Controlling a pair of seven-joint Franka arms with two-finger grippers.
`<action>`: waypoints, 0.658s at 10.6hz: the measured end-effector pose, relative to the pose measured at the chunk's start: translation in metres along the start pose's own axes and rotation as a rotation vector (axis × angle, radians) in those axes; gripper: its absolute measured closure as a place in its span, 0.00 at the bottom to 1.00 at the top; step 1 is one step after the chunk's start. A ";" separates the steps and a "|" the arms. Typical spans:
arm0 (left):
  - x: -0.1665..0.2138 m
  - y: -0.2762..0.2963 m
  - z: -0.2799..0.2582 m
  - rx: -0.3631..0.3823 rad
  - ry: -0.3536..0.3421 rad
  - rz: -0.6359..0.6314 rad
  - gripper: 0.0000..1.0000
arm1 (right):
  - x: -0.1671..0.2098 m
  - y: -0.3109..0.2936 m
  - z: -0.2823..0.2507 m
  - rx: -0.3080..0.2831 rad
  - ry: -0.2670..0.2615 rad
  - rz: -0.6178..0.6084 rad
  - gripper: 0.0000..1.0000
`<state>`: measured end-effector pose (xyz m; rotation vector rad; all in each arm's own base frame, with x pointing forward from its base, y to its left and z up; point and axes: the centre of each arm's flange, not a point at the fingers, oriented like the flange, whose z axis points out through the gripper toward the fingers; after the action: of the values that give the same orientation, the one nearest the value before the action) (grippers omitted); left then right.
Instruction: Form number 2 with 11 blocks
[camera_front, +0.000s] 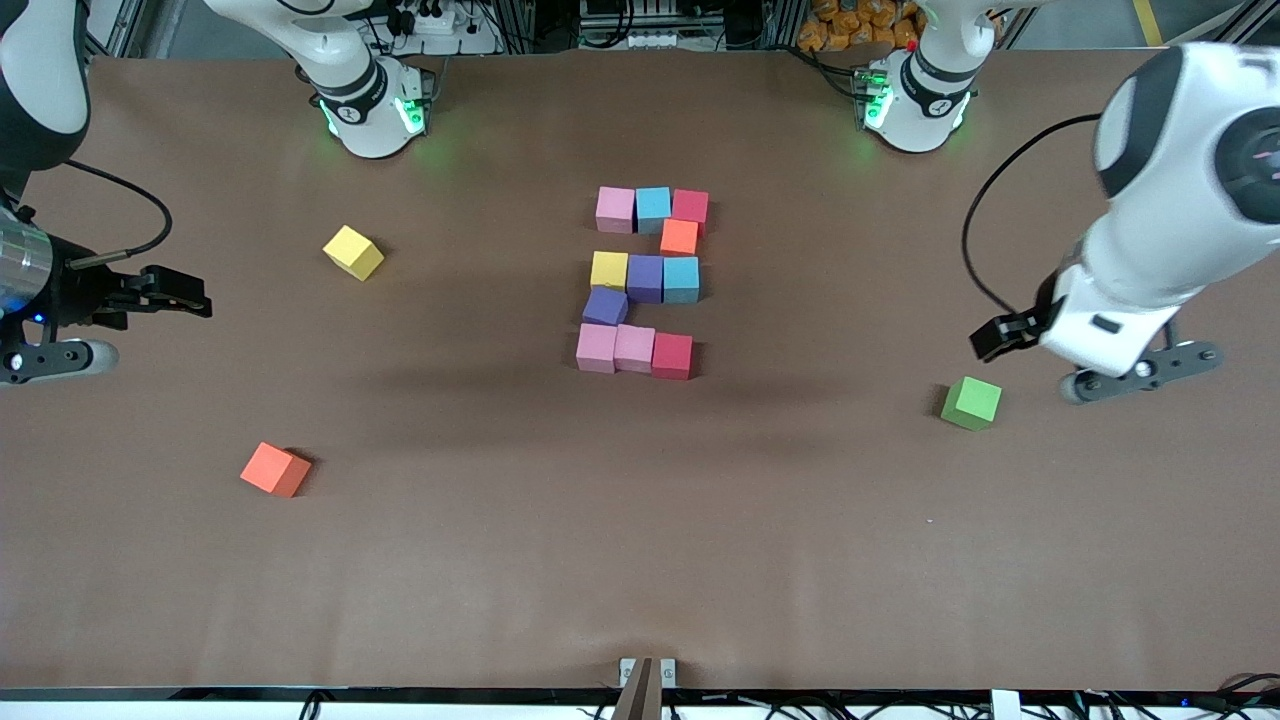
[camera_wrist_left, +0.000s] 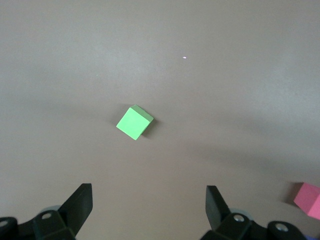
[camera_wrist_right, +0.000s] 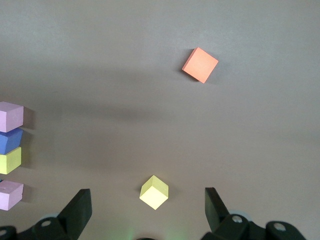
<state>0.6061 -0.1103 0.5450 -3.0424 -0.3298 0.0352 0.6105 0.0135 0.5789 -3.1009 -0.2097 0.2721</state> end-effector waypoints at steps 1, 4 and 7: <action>0.000 -0.011 -0.006 -0.015 -0.005 0.014 0.00 | 0.000 0.000 0.000 0.000 0.000 0.000 0.00; -0.007 -0.033 -0.021 -0.015 -0.011 0.071 0.00 | 0.000 0.000 0.000 0.000 0.000 0.001 0.00; -0.025 -0.043 -0.044 -0.023 -0.003 0.169 0.00 | 0.000 0.000 0.000 0.000 0.000 0.001 0.00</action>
<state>0.5738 -0.0771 0.5929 -3.0845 -0.0726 0.0474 0.6104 0.0135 0.5790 -3.1010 -0.2082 0.2725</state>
